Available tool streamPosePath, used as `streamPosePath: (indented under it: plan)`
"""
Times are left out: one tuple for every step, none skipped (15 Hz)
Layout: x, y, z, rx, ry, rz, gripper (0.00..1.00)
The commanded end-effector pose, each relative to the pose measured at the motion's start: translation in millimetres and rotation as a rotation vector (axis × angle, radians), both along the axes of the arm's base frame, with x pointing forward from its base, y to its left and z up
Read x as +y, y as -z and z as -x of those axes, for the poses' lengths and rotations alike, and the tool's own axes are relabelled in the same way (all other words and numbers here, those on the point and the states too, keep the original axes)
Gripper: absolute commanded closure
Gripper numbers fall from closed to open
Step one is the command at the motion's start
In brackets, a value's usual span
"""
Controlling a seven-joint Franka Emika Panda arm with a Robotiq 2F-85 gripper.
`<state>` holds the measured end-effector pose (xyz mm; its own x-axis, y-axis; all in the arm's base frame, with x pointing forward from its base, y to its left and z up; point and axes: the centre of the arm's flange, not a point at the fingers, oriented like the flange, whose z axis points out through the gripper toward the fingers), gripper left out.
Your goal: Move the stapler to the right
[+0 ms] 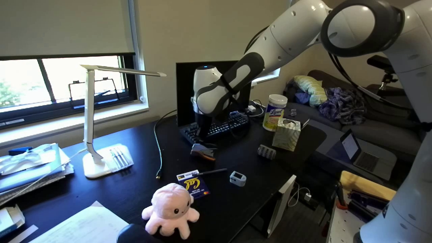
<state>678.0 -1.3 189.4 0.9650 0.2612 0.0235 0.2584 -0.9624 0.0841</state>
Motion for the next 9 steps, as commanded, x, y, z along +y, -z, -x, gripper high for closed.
streamPosePath:
  plan:
    - [7, 10, 8, 0.022, -0.014, 0.019, 1.0]
    - [8, 10, 9, 0.029, -0.016, 0.012, 1.0]
    - [10, 11, 9, 0.031, -0.015, 0.01, 0.99]
    - [11, 11, 10, 0.035, -0.018, 0.008, 0.99]
    - [13, 12, 11, 0.037, -0.018, 0.006, 0.98]
    - [15, 11, 12, 0.041, -0.017, 0.003, 0.98]
    - [16, 11, 13, 0.043, -0.019, 0.0, 0.99]
    - [20, 11, 15, 0.048, -0.019, -0.008, 0.99]
    - [24, 10, 17, 0.056, -0.028, -0.021, 0.99]
